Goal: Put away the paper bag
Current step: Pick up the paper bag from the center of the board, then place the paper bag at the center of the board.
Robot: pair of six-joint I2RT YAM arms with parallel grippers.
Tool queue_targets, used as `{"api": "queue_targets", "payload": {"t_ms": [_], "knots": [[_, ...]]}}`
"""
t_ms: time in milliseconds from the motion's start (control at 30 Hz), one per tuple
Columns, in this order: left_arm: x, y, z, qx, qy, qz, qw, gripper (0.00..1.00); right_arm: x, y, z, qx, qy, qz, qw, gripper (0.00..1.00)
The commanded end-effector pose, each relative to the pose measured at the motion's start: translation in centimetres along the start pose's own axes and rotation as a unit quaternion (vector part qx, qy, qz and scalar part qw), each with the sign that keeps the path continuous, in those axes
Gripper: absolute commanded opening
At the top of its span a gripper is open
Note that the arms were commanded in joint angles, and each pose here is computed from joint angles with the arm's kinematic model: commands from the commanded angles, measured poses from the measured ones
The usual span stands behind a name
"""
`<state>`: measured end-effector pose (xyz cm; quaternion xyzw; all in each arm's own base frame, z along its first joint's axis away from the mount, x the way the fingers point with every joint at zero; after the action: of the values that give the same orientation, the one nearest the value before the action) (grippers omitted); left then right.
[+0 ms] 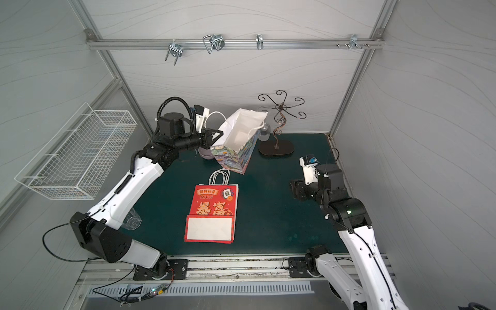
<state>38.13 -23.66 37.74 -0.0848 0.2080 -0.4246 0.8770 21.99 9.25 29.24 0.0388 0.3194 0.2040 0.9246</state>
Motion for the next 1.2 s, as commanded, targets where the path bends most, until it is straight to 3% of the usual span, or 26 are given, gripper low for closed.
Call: {"api": "queue_targets", "payload": {"t_ms": [0, 133, 300, 567, 900, 1167], "knots": [[-0.7, -3.6, -1.1, 0.053, 0.019, -0.112, 0.992, 0.0, -0.4, 2.0, 0.6, -0.023, -0.022, 0.092, 0.995, 0.7], [-1.0, -3.6, -2.4, 0.062, 0.046, -0.114, 0.99, 0.0, -0.7, 2.4, 1.2, -0.031, -0.044, 0.123, 0.991, 0.7], [-1.2, -4.4, -4.3, 0.084, 0.078, -0.149, 0.982, 0.0, -2.0, 3.8, 0.0, -0.116, -0.058, 0.155, 0.979, 0.74], [-0.3, -7.4, -7.4, 0.133, 0.108, -0.255, 0.952, 0.0, -3.7, 6.1, -2.9, -0.232, -0.074, 0.215, 0.946, 0.8], [1.6, -11.0, -10.1, 0.166, 0.152, -0.343, 0.912, 0.0, -2.2, 4.7, -6.9, -0.28, -0.017, 0.193, 0.94, 0.8], [3.9, -10.6, -12.5, 0.166, 0.2, -0.355, 0.898, 0.0, -2.5, 6.9, -8.9, -0.276, -0.01, 0.282, 0.919, 0.8]]}}
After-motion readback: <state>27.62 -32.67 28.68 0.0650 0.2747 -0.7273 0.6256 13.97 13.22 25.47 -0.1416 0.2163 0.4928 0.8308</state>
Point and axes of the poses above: each gripper's point midway between its finger pads, its own x axis out along the fingers, its own y axis along the line the jaws close on, z = x × y, the point moved 1 cm from there along -x, back along the fingers, and after that the axes turned 5 degrees about x, right-handed, at the moved point
